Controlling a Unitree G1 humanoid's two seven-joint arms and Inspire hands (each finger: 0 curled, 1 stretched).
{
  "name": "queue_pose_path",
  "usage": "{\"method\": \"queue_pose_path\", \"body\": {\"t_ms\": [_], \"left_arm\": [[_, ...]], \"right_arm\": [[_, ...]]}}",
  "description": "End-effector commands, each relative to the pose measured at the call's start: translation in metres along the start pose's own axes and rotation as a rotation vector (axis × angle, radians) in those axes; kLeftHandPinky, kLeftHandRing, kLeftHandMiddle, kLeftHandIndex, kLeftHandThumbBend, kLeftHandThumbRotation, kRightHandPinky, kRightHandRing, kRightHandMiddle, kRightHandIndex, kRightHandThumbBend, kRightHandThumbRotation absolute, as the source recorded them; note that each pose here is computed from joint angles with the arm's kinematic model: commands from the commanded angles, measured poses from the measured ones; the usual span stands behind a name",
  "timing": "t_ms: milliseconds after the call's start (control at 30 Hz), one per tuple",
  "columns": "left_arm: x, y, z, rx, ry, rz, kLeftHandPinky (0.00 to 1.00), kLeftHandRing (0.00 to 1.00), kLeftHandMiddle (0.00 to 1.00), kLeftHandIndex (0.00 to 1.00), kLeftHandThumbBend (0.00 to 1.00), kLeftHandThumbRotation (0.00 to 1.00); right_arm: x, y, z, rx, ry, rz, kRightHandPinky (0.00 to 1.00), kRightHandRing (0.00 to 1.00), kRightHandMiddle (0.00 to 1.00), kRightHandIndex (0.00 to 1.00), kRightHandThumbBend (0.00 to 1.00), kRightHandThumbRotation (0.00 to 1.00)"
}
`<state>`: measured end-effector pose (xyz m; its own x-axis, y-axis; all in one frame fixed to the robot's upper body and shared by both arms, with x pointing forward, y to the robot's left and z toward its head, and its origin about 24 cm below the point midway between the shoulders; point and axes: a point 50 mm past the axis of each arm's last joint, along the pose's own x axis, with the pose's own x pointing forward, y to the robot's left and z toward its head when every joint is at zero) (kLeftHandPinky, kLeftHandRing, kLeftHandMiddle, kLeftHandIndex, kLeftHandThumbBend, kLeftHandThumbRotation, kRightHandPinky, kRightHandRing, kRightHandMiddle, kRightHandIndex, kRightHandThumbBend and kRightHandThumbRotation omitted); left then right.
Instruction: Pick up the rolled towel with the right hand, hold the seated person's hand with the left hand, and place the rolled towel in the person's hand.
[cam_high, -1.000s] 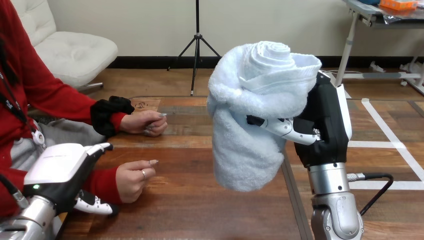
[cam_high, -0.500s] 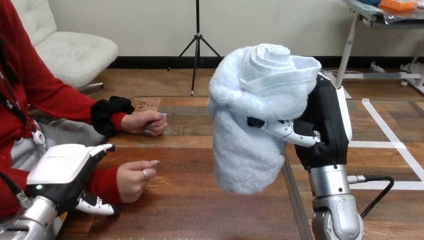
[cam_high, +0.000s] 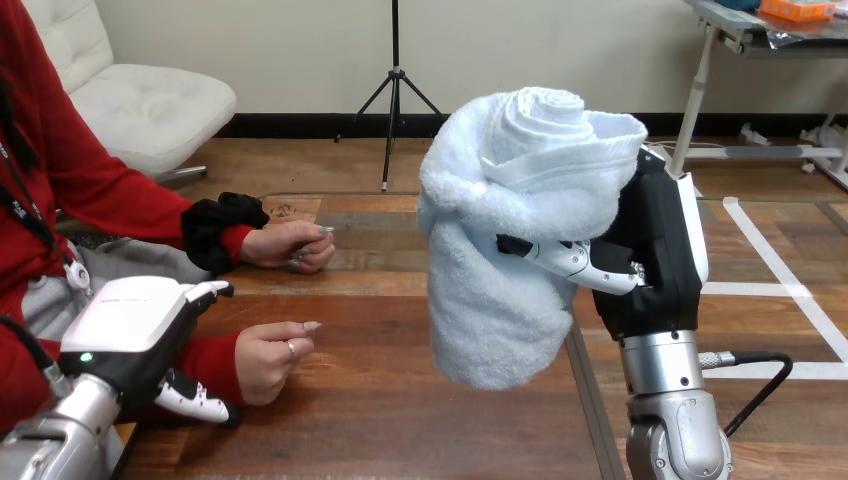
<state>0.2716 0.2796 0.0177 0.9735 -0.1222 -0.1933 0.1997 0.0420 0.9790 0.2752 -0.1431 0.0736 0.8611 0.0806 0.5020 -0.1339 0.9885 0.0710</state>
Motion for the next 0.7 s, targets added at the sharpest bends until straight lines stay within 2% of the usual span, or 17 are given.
{"method": "queue_pose_path", "body": {"t_ms": [0,667], "left_arm": [[0.0073,-0.0018,-0.0038,0.049,0.008,-0.022,0.75,0.77,0.80,0.82,1.00,0.26],[0.0150,-0.0085,-0.0122,0.070,0.042,-0.064,0.65,0.68,0.72,0.75,1.00,0.16]], "right_arm": [[0.0170,0.0061,0.0206,0.023,-0.114,0.010,0.21,0.27,0.40,0.44,0.78,0.00],[0.0164,0.0029,0.0261,0.035,-0.123,0.029,0.21,0.27,0.40,0.45,0.78,0.00]]}}
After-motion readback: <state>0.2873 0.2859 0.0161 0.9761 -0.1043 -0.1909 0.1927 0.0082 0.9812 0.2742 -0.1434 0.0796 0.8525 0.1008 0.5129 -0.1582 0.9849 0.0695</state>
